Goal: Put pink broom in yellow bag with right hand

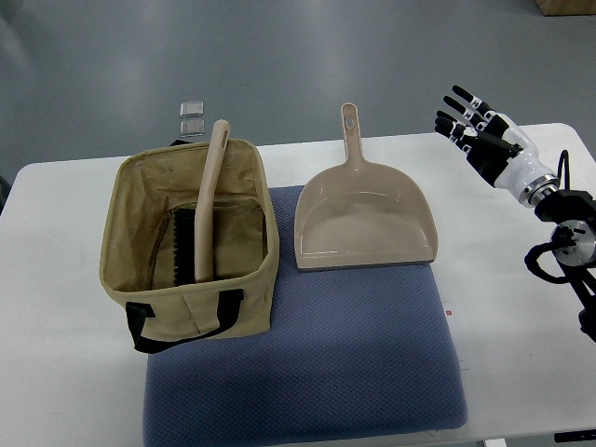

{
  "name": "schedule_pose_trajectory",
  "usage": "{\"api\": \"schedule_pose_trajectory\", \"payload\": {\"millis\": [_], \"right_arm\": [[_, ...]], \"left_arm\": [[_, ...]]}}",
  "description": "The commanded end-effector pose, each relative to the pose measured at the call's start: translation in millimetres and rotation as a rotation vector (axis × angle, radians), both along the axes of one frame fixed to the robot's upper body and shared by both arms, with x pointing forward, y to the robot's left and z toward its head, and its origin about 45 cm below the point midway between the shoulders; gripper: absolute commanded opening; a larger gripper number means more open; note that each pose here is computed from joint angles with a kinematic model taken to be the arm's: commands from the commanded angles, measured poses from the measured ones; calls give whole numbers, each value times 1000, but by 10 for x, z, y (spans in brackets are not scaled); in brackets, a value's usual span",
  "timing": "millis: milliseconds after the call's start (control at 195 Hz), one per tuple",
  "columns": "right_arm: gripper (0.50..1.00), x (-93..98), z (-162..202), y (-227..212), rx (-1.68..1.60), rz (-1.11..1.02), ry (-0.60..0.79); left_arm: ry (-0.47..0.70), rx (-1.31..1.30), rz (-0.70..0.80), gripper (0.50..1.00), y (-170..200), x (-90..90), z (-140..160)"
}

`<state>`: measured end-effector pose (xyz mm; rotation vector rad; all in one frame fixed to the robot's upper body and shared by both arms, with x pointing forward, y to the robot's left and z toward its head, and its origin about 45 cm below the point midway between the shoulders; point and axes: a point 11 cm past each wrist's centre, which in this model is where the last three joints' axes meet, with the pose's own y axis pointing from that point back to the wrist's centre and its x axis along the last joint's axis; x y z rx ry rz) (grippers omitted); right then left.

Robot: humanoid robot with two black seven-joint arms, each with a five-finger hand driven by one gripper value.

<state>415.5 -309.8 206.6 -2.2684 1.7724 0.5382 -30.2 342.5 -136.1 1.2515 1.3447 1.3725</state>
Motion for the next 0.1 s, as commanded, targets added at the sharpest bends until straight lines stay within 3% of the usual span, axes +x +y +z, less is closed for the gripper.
{"api": "schedule_pose_trajectory", "payload": {"millis": [0,98], "right_arm": [[926,-44,-92,55,19,2,17],[926,-64,-133,82,27,3,24]], "left_arm": [[0,1,0,1000,1,0,0],[0,0,0,1000,0,0,0]]}}
